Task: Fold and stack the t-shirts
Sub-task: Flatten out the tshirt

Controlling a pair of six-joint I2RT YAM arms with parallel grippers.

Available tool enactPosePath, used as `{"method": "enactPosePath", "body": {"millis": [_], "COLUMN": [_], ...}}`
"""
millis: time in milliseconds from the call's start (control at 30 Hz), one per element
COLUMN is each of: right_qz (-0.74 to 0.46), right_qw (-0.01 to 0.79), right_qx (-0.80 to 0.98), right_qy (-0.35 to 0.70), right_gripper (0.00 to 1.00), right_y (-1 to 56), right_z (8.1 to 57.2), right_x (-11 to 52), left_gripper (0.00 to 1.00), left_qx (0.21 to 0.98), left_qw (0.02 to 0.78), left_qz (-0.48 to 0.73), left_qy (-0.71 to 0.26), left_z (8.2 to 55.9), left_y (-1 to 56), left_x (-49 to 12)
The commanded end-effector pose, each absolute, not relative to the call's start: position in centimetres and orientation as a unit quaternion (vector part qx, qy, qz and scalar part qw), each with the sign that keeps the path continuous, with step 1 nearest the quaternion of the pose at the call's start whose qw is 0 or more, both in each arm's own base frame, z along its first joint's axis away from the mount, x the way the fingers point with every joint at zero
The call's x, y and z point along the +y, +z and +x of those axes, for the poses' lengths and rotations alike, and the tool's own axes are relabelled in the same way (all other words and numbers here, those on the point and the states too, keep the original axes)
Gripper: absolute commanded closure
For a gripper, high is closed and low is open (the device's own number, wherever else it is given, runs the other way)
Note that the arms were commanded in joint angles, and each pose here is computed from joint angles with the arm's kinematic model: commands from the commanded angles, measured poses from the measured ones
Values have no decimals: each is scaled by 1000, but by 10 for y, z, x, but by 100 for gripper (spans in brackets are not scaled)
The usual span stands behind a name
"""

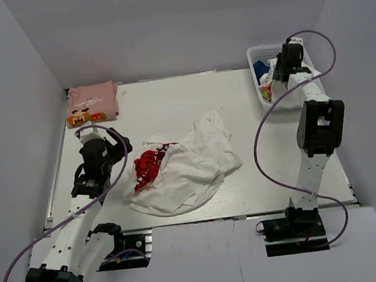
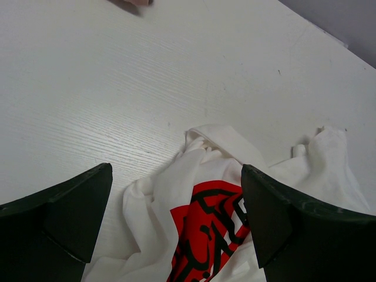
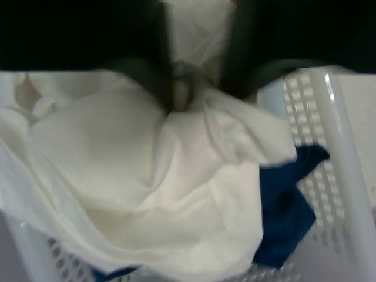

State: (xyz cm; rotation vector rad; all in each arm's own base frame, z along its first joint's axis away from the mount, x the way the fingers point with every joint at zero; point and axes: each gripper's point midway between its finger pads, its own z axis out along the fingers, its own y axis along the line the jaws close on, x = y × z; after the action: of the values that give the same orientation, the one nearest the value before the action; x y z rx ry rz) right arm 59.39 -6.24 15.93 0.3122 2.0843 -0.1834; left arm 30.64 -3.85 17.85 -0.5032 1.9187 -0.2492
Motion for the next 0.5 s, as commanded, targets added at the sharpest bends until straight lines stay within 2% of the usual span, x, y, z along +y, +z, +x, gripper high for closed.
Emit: {"method": "enactPosePath", "body": {"millis": [0, 33, 67, 200, 233, 300, 333, 467], "right_qz": [101, 79, 72, -1, -15, -43, -41, -78], "right_qw": [515, 519, 547, 556, 539, 536, 514, 466], "right_qx": [851, 850, 833, 824, 833, 830, 843, 854], "right_qy": [4, 29, 46, 112, 126, 145, 151, 217], "right_gripper": [31, 10, 10, 10, 10, 10, 10, 10], "right_y": [206, 216, 258, 283, 266, 267, 239, 193], "right_z": [557, 548, 528, 476, 458, 437, 427, 392], "right_x": [-25, -10, 0, 67, 80, 112, 119, 178], "left_gripper": [0, 0, 0, 0, 0, 0, 0, 0], "left_qx": [803, 803, 804, 806, 812, 815, 816, 824], "left_qw": [547, 547, 545, 539, 529, 525, 523, 512], "left_qz": [-209, -209, -209, -211, -215, -213, -213, -207], "left_qy": [-108, -108, -117, -123, -121, -124, -123, -130], "left_z": [308, 308, 307, 306, 305, 305, 304, 303], "left_y": [185, 185, 185, 181, 178, 178, 180, 177], "left_x": [-40, -40, -43, -45, -45, -47, -47, -51]}}
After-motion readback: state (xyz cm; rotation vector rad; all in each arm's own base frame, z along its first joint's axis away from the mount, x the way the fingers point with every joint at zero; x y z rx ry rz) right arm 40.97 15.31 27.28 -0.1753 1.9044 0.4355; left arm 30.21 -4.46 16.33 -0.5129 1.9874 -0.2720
